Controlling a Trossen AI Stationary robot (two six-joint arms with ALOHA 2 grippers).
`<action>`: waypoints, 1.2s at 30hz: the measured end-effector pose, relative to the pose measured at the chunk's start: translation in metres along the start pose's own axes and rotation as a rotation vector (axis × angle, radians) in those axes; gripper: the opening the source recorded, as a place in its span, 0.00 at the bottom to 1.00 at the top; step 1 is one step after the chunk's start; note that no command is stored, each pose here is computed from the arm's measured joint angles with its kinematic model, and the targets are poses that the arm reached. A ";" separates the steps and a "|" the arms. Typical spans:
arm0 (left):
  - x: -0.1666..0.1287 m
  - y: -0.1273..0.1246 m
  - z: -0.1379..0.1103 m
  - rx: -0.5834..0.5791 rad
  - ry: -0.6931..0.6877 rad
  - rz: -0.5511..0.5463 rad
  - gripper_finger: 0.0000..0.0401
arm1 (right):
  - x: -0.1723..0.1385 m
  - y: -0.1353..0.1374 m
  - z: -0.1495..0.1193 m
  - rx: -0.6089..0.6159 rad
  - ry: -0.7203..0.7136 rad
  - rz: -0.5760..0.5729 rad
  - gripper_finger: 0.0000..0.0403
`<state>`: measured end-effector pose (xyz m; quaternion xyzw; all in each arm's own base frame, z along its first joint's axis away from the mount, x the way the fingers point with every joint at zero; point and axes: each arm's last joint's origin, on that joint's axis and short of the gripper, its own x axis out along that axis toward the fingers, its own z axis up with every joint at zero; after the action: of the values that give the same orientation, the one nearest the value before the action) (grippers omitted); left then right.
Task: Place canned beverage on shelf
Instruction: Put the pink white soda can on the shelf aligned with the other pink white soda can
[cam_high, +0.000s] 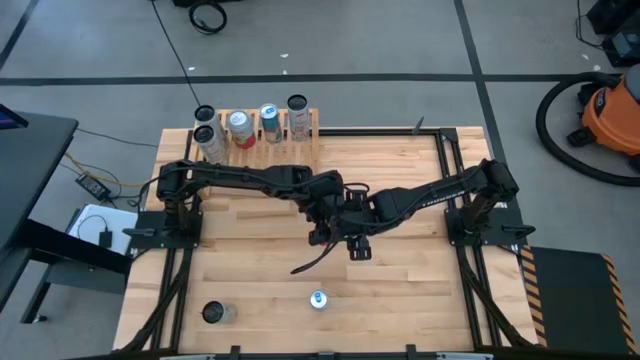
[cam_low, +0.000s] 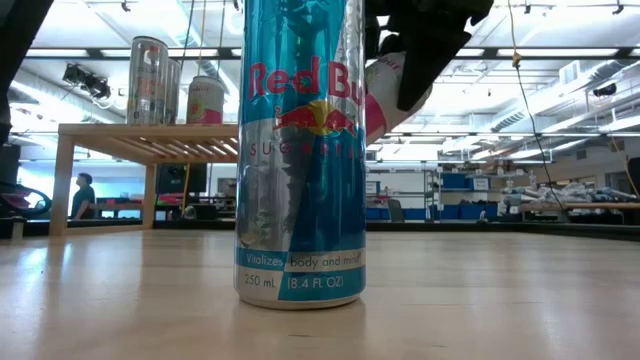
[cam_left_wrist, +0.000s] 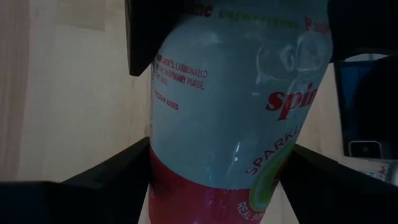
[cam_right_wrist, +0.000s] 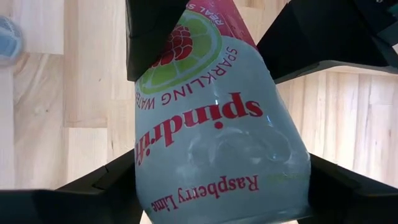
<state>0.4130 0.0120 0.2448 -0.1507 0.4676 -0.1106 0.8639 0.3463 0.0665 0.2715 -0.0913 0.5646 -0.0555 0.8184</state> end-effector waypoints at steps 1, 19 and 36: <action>0.000 0.000 0.000 0.001 0.001 -0.011 0.79 | 0.000 0.000 0.000 -0.001 -0.001 0.000 0.79; 0.000 -0.001 0.000 -0.024 0.005 -0.017 0.79 | 0.000 -0.002 0.001 -0.028 -0.004 -0.021 0.79; -0.001 -0.004 -0.003 0.017 0.041 -0.146 0.79 | 0.000 0.000 0.004 -0.024 -0.037 0.004 0.79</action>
<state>0.4097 0.0084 0.2455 -0.1749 0.4719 -0.1803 0.8451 0.3498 0.0666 0.2729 -0.1010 0.5501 -0.0453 0.8277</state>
